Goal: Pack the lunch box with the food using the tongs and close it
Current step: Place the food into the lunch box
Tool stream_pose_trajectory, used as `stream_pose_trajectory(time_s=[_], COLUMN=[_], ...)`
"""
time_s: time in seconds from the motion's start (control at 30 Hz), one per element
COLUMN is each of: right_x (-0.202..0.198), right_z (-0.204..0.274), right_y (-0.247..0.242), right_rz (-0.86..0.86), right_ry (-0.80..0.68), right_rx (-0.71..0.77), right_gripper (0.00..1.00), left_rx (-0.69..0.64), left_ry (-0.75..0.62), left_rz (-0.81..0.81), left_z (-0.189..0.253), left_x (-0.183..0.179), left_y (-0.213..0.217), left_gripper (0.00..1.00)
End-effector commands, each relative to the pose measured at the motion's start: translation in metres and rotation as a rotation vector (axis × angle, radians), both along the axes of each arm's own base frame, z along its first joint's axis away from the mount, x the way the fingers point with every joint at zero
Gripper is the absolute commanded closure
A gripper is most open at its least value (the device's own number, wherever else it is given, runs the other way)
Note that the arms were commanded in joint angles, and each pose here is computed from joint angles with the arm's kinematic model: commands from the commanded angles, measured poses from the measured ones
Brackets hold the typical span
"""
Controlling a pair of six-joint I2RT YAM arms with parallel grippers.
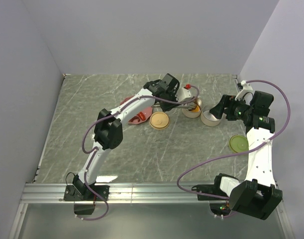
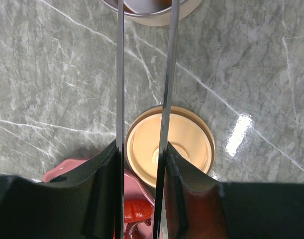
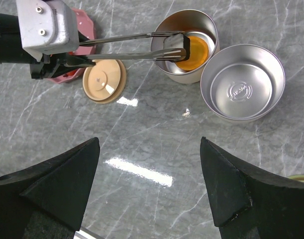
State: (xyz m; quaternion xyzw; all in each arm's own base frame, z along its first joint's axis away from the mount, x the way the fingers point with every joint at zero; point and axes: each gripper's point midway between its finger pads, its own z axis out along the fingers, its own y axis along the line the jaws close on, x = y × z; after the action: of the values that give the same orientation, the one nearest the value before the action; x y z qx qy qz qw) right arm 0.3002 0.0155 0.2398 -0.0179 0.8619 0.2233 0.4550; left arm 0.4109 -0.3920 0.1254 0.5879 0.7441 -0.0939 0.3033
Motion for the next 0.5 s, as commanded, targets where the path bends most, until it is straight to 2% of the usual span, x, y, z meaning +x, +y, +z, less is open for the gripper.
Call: stream_pose_trajectory(time_s=[0.0, 0.47], right_x=[-0.001, -0.003], right_z=[0.004, 0.003], right_y=[0.001, 0.002], right_rz=[0.01, 0.01], right_ry=[-0.029, -0.028], right_rx=[-0.015, -0.015], right_gripper=[0.12, 0.12], left_rx=[-0.042, -0.079], left_ry=[-0.057, -0.094], left_rz=[-0.01, 0.0], left_z=[0.022, 0.04], left_x=[0.006, 0.008], left_y=[-0.014, -0.021], left_gripper=[0.7, 0.48])
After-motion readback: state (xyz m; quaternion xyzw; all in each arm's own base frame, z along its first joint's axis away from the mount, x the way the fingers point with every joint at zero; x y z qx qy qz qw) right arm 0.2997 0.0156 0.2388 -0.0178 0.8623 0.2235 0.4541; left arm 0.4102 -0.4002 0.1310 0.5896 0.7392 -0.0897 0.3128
